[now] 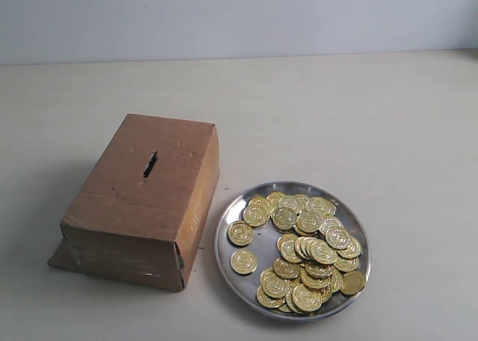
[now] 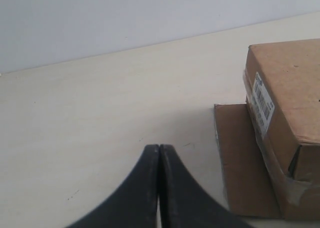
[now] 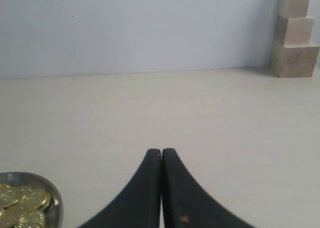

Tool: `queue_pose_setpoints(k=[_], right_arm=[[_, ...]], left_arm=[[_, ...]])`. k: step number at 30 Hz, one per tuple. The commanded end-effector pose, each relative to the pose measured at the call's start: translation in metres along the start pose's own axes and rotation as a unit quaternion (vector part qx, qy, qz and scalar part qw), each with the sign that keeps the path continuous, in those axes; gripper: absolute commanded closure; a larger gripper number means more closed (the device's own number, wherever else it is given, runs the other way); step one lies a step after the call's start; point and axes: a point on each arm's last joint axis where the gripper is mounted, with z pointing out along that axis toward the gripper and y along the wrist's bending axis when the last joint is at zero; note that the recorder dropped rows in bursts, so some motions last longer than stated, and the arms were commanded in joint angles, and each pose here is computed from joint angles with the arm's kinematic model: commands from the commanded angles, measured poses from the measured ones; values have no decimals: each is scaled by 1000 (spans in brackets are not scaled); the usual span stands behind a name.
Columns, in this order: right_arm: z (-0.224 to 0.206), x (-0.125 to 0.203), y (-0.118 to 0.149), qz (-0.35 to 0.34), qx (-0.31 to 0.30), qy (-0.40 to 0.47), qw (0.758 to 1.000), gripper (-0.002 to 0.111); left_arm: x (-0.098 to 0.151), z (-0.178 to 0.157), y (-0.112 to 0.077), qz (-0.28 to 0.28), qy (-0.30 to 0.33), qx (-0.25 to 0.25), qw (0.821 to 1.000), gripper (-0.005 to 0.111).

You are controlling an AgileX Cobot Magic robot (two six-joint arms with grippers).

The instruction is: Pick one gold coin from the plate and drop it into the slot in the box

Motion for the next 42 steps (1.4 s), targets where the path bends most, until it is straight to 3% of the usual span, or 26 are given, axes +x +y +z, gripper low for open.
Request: queue_pose_setpoints(k=[1,7,19,30,42], right_arm=[[0,1,-1,-85,5,-2,996,108],[0,1,0,-101,-3,-2,995,108],[-1,1,14,-106,-87,-9,991,108],[-1,2,9,-72,-46,-3,996,108],[-1,1,9,-45,-47,-2,998,108]], left_arm=[[0,0,0,0,-6,-1,1000,107],[0,0,0,0,-6,-1,1000,107],[0,0,0,0,-6,-1,1000,107],[0,0,0,0,-6,-1,1000,107],[0,0,0,0,-6,-1,1000,107]])
